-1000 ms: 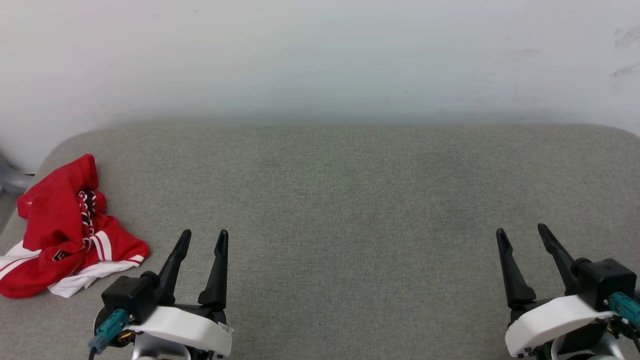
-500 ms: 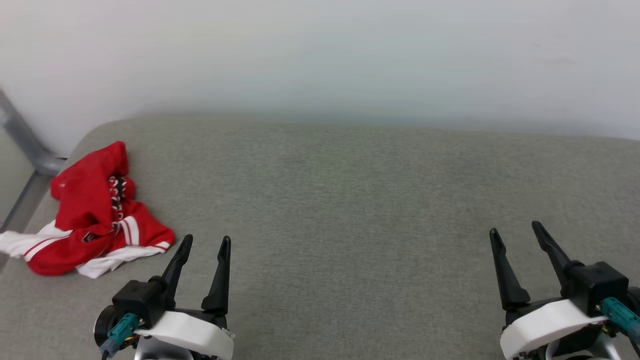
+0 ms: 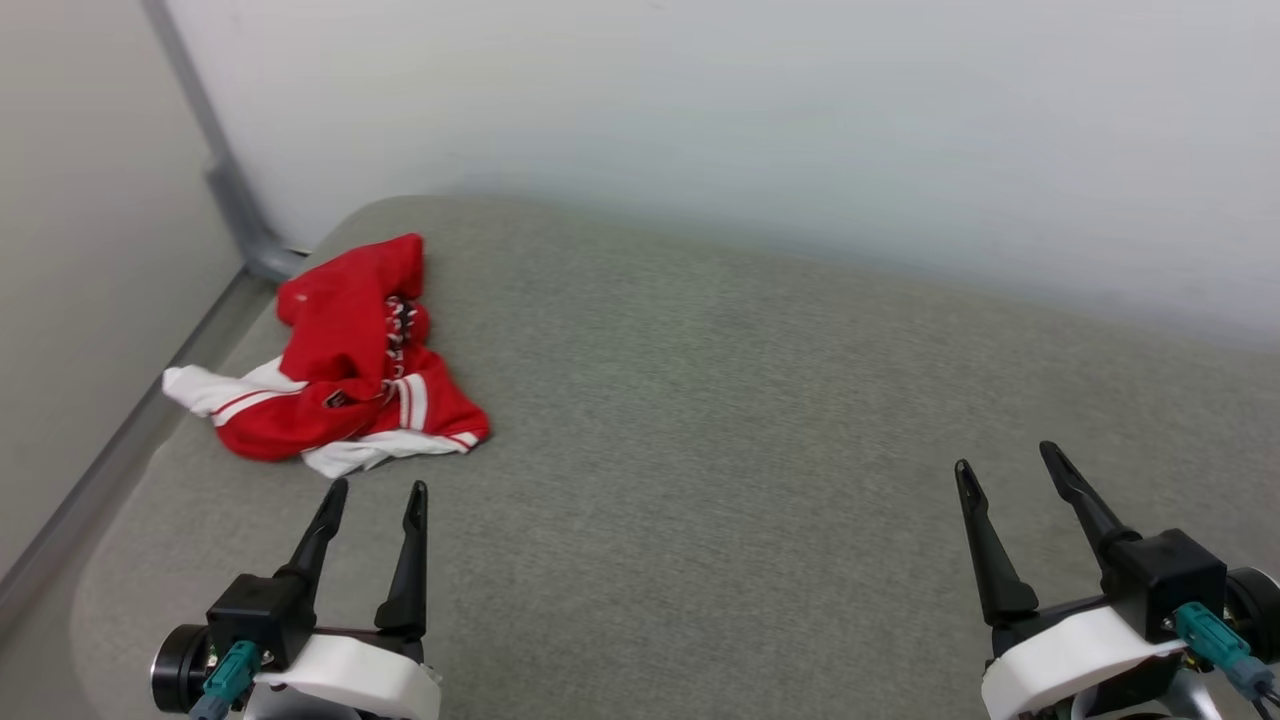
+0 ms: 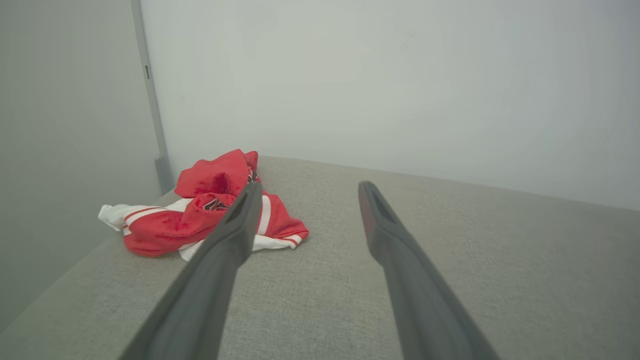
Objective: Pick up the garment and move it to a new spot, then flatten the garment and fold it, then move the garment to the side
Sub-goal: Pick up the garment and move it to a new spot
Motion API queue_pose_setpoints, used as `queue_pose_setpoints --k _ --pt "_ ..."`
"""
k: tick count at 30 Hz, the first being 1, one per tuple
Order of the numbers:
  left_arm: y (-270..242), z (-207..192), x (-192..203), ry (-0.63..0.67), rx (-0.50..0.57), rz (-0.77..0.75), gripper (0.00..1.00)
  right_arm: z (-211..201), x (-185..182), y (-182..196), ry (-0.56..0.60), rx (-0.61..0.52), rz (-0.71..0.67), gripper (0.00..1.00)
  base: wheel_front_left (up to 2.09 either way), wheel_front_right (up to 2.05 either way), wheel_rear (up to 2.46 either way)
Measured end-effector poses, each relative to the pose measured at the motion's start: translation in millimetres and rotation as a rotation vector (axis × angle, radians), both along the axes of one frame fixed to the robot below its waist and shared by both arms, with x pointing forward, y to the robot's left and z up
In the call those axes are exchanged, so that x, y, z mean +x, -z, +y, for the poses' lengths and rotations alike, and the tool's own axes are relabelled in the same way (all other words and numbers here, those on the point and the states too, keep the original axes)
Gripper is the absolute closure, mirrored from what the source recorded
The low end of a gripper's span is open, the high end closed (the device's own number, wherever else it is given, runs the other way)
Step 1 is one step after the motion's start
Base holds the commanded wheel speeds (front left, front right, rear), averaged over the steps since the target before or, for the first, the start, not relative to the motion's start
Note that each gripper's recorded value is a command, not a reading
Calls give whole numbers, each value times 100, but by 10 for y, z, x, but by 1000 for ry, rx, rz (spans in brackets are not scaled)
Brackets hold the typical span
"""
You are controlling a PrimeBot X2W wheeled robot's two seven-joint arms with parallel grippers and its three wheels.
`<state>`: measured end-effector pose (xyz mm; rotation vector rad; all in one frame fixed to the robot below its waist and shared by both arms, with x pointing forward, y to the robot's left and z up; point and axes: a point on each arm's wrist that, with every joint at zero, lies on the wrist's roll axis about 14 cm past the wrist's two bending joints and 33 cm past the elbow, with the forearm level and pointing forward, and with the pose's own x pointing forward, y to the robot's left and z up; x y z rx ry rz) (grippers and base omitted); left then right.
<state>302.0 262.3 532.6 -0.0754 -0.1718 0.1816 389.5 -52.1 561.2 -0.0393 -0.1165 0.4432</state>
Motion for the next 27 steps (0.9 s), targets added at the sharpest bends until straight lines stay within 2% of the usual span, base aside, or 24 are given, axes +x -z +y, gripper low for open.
queue_pose_setpoints --k 9,16,21,27 --pt "16 341 -378 -139 10 2 0 392 9 20 -112 9 7 0 0 0 0" --pt "-12 455 -453 -183 5 -5 0 466 42 64 -132 9 18 0 0 0 0" --pt "-119 539 -304 -190 9 -27 0 443 143 92 -118 6 26 0 0 0 0" --pt "-385 734 150 -173 60 -58 0 349 357 150 -78 -7 34 0 0 0 0"
